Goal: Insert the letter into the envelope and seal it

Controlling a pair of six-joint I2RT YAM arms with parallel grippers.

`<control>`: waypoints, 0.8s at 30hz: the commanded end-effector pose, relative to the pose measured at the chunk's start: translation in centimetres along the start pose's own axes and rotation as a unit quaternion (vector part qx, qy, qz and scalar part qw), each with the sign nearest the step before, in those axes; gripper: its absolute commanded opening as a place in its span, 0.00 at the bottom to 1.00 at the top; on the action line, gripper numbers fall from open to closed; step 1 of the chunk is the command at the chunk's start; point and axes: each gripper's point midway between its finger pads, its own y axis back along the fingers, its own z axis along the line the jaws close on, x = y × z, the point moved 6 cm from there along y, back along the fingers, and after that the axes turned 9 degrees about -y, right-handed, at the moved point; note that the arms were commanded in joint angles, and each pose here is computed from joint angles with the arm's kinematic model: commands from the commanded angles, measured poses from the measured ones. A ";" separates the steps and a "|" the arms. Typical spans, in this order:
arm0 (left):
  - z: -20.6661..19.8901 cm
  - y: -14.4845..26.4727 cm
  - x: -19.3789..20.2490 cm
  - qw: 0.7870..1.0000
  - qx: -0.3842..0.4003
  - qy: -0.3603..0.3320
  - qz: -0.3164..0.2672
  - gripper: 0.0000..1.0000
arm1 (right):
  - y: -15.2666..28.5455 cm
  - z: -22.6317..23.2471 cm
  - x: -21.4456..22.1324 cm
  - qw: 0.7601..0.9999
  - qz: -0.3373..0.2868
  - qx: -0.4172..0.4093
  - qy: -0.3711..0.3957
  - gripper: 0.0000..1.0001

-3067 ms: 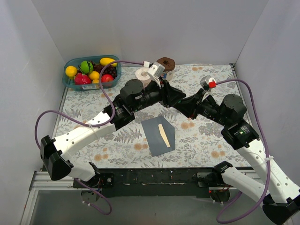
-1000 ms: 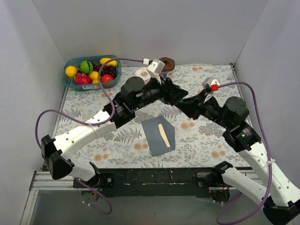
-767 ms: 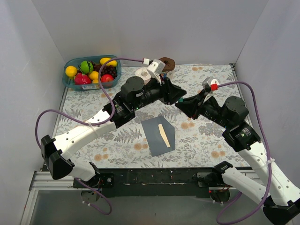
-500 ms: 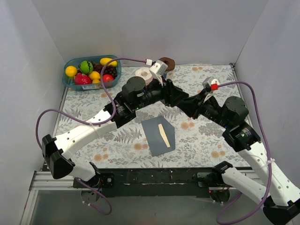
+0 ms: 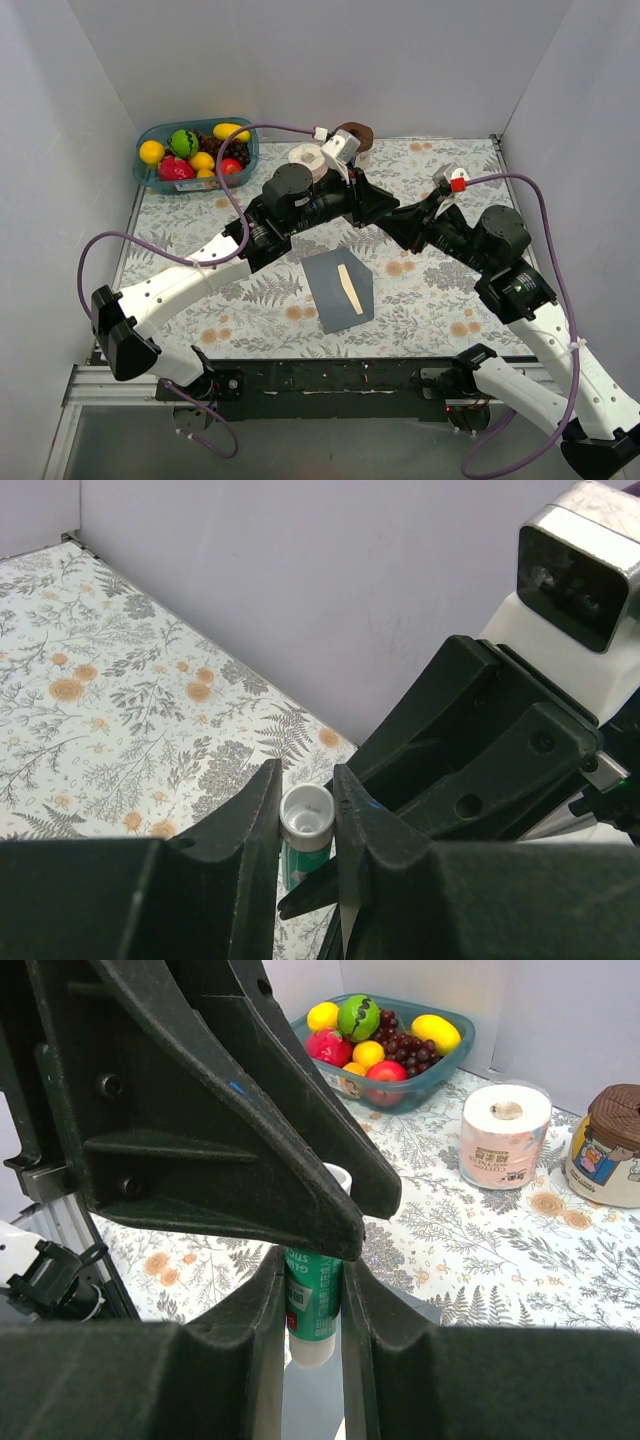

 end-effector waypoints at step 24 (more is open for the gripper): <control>-6.2 6.6 -4.6 0.960 0.264 -0.046 -0.086 0.98 | 1.8 5.2 -2.6 0.984 -0.020 -0.171 0.046 0.01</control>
